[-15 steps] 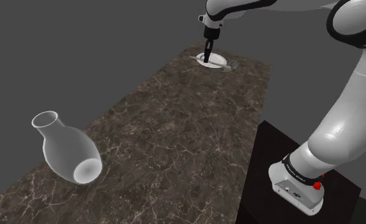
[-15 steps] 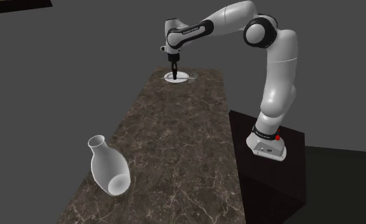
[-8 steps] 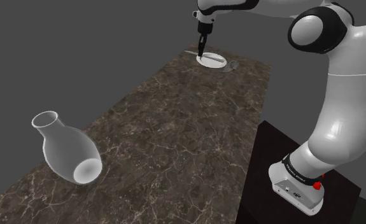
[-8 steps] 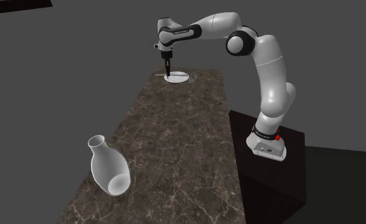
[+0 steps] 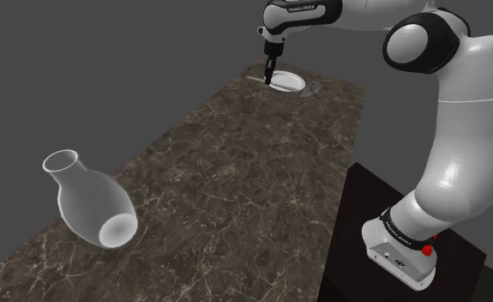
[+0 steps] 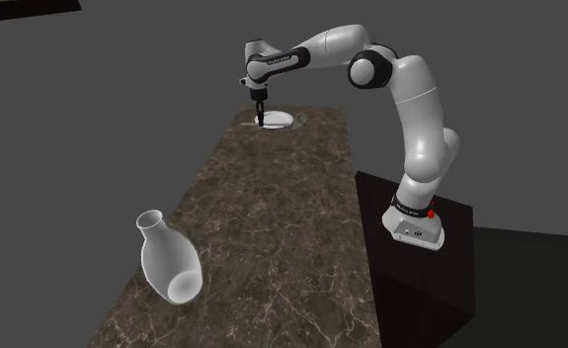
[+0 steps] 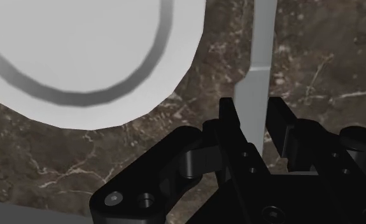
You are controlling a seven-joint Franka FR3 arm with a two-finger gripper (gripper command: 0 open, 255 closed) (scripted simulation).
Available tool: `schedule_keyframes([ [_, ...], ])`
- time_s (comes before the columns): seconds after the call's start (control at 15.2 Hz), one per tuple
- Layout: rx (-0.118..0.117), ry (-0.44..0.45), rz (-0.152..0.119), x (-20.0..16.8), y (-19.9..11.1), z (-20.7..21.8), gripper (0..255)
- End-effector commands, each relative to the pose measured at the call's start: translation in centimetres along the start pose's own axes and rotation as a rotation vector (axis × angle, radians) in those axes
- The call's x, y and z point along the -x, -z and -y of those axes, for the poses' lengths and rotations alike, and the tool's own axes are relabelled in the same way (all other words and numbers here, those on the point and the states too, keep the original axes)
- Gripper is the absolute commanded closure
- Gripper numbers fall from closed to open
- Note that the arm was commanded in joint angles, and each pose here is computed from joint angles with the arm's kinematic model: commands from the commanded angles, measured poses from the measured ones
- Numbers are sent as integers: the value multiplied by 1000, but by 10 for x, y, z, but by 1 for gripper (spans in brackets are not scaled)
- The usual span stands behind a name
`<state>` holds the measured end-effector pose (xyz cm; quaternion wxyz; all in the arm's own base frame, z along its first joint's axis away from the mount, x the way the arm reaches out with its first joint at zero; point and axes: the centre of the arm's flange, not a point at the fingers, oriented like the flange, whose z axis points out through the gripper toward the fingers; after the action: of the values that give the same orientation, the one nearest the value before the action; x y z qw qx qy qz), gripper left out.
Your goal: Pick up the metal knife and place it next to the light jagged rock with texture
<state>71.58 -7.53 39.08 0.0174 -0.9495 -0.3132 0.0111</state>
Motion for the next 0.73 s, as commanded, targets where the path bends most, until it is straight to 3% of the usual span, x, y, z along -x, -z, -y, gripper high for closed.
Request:
schedule_keyframes([
  [0.0, 0, 0, 0, -1, -11, 0, 255],
  [0.33, 0, 0, 0, -1, -37, -1, 255],
  [0.66, 0, 0, 0, -1, -39, -2, 255],
])
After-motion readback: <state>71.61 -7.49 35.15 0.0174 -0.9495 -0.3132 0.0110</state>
